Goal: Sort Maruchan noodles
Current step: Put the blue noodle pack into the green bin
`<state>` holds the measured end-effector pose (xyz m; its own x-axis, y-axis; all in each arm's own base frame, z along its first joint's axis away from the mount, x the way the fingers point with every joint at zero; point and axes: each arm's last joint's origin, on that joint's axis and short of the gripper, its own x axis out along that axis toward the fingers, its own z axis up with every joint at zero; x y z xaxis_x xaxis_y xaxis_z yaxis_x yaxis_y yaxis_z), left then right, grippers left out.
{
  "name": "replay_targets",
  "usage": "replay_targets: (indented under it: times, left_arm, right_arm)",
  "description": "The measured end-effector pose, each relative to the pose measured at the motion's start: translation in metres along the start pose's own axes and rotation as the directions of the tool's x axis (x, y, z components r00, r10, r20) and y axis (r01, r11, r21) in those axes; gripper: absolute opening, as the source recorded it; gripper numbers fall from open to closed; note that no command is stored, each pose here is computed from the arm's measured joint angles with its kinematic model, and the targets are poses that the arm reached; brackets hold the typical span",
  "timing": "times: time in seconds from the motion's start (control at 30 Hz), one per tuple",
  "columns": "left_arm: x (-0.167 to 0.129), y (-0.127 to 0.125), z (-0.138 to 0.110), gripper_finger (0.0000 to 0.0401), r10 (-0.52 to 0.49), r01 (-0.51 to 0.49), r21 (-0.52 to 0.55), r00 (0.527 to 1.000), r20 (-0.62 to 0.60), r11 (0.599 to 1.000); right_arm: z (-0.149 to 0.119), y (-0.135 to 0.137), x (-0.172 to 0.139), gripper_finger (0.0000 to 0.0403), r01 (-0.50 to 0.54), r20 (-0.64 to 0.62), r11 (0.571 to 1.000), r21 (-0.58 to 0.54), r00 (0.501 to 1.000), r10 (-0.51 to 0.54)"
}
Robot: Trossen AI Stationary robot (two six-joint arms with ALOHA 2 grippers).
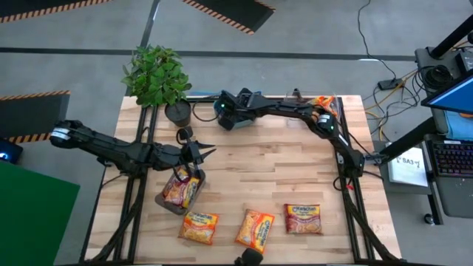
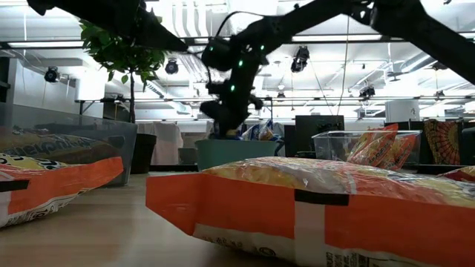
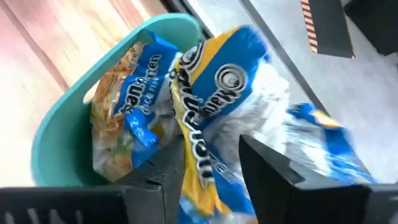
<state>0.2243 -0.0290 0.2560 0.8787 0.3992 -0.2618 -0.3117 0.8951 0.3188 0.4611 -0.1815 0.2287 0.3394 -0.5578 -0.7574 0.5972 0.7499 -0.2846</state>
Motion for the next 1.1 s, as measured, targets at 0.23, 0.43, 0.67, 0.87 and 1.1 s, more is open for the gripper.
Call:
replay_targets:
  times: [0.23,0.43,0.67,0.87,1.1]
  left_arm:
    - [0.0,0.0,0.0,0.0037,-0.001,0.001,0.0,1.0,0.0,1.0]
    - [0.0,0.0,0.0,0.0037,-0.001,0.001,0.0,1.0,0.0,1.0]
    - [-0.001,-0.001,0.0,0.0037,-0.007,0.007,0.002,1.0,0.001,1.0]
    - [-0.001,-0.002,0.001,0.0037,-0.009,0.009,0.002,1.0,0.004,1.0]
    - [-0.003,-0.002,0.009,0.0037,-0.022,0.022,-0.008,1.0,0.021,1.0]
  right_arm:
    - [0.013,-0.022,-0.034,0.0133,0.003,0.062,1.0,0.029,0.998,-0.004]
    - [0.025,-0.031,-0.022,0.0081,-0.107,0.206,0.991,0.076,0.974,0.09]
    - [0.01,-0.017,0.016,0.0014,-0.137,0.292,0.986,0.094,0.951,0.104]
    - [-0.025,-0.018,0.057,0.0009,-0.119,0.302,0.975,0.186,0.952,0.058]
    - [-0.041,-0.018,0.067,0.0009,-0.158,0.358,0.957,0.242,0.932,0.063]
